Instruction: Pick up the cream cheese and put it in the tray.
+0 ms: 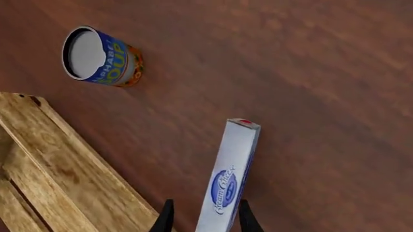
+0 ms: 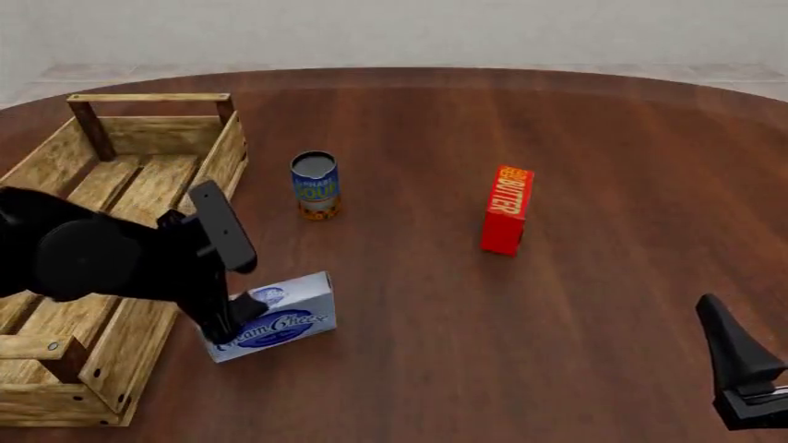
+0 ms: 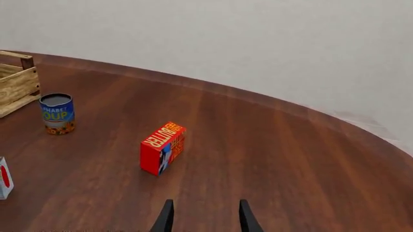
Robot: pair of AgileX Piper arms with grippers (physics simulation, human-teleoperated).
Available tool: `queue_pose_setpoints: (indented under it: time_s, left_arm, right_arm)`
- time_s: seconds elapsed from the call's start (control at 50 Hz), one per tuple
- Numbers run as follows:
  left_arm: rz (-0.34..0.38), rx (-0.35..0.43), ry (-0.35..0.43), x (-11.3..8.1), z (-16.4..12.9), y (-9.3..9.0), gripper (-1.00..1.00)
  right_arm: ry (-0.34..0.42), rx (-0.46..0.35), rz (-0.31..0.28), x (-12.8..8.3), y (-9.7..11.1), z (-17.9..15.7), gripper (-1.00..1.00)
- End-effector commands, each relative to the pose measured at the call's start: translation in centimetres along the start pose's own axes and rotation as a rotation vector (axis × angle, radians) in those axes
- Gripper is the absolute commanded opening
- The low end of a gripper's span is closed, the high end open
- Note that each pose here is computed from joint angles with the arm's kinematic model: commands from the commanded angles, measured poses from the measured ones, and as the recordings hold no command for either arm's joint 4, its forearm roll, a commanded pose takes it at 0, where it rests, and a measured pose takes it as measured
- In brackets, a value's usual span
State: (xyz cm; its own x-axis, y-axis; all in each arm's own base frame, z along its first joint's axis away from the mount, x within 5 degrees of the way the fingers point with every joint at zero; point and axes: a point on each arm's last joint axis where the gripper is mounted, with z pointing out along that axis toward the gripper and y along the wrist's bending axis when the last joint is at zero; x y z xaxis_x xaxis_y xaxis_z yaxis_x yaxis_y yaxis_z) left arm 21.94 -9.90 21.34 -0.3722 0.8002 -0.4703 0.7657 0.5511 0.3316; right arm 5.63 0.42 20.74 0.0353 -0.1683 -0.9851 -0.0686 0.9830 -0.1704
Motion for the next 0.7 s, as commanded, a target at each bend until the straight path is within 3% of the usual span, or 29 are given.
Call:
queue_pose_setpoints:
  time_s: [0.02,0.28,0.7]
  left_arm:
    - [-0.004,0.012,0.029,0.8,1.1,-0.2,1.00]
    - [-0.003,0.054,0.053,1.2,2.0,-1.6,1.00]
    - [-0.032,0.045,0.101,2.6,3.6,-0.7,1.00]
  right_arm:
    - [0.002,-0.007,-0.003,0.0,0.0,0.0,1.00]
    - [0.003,-0.007,-0.003,0.0,0.0,0.0,1.00]
    - [0.007,-0.009,-0.002,0.1,0.1,0.0,1.00]
